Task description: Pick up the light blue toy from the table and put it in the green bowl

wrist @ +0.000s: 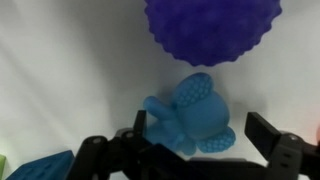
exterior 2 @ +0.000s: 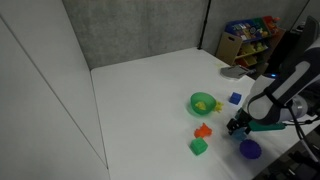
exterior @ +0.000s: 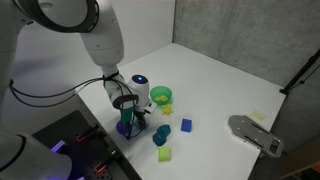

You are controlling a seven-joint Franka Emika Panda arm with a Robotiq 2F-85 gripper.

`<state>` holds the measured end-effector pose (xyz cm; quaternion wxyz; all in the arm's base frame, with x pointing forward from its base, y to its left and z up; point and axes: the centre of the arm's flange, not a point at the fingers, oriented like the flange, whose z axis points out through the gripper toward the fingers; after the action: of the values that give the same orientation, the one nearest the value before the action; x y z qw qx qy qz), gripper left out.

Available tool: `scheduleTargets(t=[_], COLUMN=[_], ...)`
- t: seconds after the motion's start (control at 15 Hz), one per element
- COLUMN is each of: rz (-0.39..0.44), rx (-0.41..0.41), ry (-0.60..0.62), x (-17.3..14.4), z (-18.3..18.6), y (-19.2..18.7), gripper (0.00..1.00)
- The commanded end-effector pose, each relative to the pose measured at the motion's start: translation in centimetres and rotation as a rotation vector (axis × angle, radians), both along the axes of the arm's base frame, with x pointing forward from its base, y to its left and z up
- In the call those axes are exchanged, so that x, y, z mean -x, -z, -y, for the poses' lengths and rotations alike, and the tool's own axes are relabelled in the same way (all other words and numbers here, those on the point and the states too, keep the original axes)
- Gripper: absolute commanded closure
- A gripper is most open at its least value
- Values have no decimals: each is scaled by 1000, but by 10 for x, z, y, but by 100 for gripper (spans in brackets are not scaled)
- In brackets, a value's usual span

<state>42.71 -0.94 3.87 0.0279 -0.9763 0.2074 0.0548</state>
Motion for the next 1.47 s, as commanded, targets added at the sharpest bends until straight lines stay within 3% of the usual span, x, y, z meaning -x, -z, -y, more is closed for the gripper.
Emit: scheduleTargets(t=[0.0,0.2,0.33,0.6,0.93,1.4], rz=[-4,9,38,98,138,264], rx=[3,3,8,22,-3,-18], ry=[-1,-17,-38,-79,-117,-167], x=[7,8,6,0,-13,-65], z=[0,-2,-4,-12,-18,-35], y=[8,11,9,0,-39,-125], gripper=[0,0,25,55,65,69])
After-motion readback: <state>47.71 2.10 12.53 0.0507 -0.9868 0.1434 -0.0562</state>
